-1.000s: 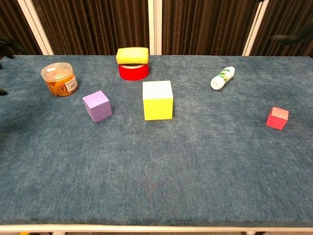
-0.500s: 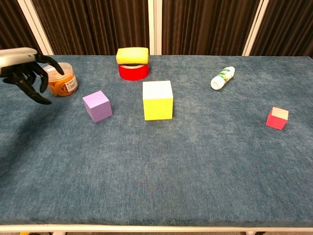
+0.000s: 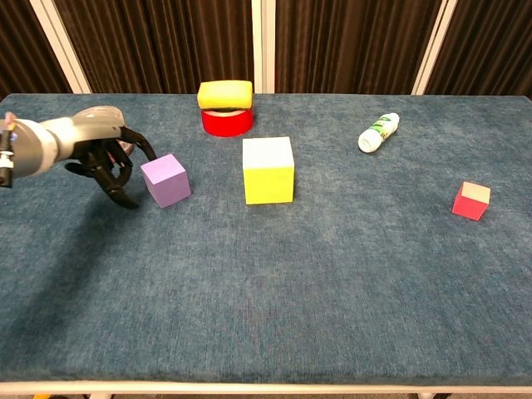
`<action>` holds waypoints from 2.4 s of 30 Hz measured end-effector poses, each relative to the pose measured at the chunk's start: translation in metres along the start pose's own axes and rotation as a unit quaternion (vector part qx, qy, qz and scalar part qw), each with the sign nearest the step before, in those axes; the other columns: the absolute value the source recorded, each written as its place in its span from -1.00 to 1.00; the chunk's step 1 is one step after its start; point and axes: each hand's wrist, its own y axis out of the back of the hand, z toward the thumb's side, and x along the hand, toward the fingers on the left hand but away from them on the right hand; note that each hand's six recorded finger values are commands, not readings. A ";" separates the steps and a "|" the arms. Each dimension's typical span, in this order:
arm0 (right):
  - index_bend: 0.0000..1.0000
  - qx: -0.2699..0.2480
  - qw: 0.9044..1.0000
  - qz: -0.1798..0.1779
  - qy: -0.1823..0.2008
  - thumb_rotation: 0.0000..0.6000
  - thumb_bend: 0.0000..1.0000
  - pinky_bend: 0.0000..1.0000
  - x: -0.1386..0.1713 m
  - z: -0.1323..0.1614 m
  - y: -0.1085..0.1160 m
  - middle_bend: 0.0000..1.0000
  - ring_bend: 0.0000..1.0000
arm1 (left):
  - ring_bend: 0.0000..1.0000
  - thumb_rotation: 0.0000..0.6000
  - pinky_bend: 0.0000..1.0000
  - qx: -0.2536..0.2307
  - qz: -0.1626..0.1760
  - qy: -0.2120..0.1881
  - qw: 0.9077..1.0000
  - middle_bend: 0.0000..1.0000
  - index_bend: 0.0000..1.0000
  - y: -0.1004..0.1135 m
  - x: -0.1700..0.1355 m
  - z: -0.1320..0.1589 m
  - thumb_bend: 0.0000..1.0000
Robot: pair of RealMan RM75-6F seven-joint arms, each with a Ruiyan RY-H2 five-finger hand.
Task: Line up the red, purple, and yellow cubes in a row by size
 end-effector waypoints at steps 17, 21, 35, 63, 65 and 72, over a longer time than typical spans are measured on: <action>-1.00 -0.010 1.000 -0.001 -0.016 1.00 -0.47 -1.00 0.005 -0.015 0.001 -0.79 -1.00 | 0.81 1.00 0.99 0.049 0.033 -0.015 0.998 0.62 -0.12 0.002 0.016 0.031 -1.00; -1.00 -0.013 1.000 0.000 -0.018 1.00 -0.47 -1.00 0.006 -0.018 0.000 -0.79 -1.00 | 0.81 1.00 0.98 0.059 0.042 -0.013 0.997 0.63 -0.05 0.002 0.020 0.032 -1.00; -1.00 -0.015 1.000 -0.002 -0.023 1.00 -0.47 -1.00 0.010 -0.024 0.002 -0.79 -1.00 | 0.83 1.00 0.98 0.032 0.048 -0.025 0.998 0.66 0.16 0.007 0.027 0.045 -0.90; -1.00 -0.008 0.999 -0.010 -0.037 1.00 -0.47 -1.00 0.016 -0.033 0.009 -0.79 -1.00 | 0.83 1.00 0.98 0.009 -0.015 -0.058 0.998 0.66 0.15 0.003 0.054 0.086 -0.87; -1.00 -0.009 0.999 -0.009 -0.038 1.00 -0.47 -1.00 0.016 -0.034 0.009 -0.79 -1.00 | 0.83 1.00 0.98 0.011 -0.015 -0.060 0.998 0.66 0.14 0.002 0.054 0.088 -0.87; -1.00 -0.008 0.999 -0.009 -0.042 1.00 -0.47 -1.00 0.017 -0.037 0.009 -0.79 -1.00 | 0.83 1.00 0.98 0.023 -0.010 -0.061 0.998 0.66 0.13 0.002 0.058 0.092 -0.87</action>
